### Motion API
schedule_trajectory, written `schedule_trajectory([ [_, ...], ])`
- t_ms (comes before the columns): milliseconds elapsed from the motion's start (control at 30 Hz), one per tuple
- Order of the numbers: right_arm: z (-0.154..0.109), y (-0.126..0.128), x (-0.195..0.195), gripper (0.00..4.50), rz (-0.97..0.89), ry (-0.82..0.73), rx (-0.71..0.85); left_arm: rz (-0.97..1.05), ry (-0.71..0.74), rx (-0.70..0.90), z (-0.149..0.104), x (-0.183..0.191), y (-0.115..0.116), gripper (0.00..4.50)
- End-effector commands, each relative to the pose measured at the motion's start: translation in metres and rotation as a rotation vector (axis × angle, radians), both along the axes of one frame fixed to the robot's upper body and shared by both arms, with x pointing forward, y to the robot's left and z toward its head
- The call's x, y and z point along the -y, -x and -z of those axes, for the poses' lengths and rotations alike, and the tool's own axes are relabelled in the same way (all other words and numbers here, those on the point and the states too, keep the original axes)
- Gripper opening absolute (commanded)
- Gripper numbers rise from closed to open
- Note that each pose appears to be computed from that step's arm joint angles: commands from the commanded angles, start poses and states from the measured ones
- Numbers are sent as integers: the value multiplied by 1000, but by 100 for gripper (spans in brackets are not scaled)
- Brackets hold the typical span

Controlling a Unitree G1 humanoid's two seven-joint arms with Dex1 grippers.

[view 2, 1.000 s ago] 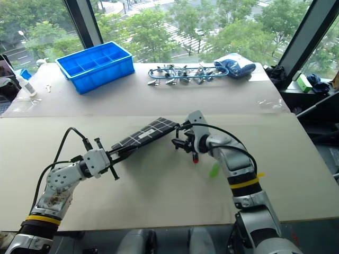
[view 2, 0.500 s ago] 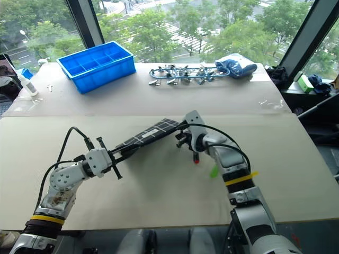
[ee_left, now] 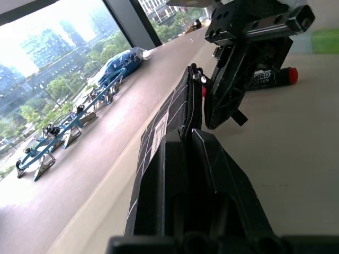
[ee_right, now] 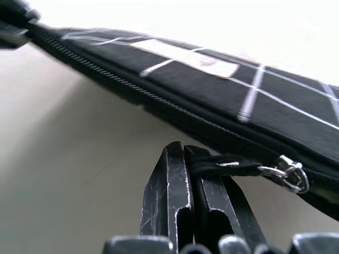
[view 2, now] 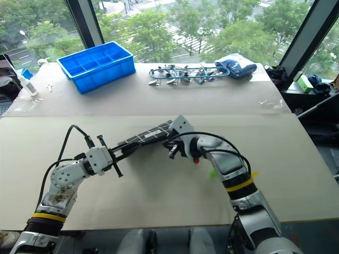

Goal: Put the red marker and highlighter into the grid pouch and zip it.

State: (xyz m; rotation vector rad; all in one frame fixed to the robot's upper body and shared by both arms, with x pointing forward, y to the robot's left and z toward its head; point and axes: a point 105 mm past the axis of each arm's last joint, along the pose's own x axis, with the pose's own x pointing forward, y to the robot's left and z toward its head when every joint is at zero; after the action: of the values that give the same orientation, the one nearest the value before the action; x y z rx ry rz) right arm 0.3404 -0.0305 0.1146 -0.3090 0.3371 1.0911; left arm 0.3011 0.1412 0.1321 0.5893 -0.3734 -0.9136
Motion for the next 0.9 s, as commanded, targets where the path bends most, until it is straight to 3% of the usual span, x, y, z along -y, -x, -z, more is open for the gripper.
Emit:
schedule_trajectory([
  [33, -25, 13, -24, 2, -139, -40, 73, 20, 15, 46, -11, 4, 0, 0],
  [367, -48, 26, -60, 2, -324, -90, 83, 48, 14, 44, -11, 9, -3, 0],
  [600, -25, 20, -64, 2, -304, -16, 71, 56, 18, 49, -10, 12, -4, 0],
  [700, -23, -2, -49, 95, -166, -4, 75, 56, 21, 47, -9, 12, -3, 0],
  [733, -23, -5, -45, 104, -144, -1, 81, 55, 21, 46, -8, 12, -3, 0],
  [900, -41, -10, -20, 294, -75, -80, 39, 51, 29, 42, -7, 13, -2, 0],
])
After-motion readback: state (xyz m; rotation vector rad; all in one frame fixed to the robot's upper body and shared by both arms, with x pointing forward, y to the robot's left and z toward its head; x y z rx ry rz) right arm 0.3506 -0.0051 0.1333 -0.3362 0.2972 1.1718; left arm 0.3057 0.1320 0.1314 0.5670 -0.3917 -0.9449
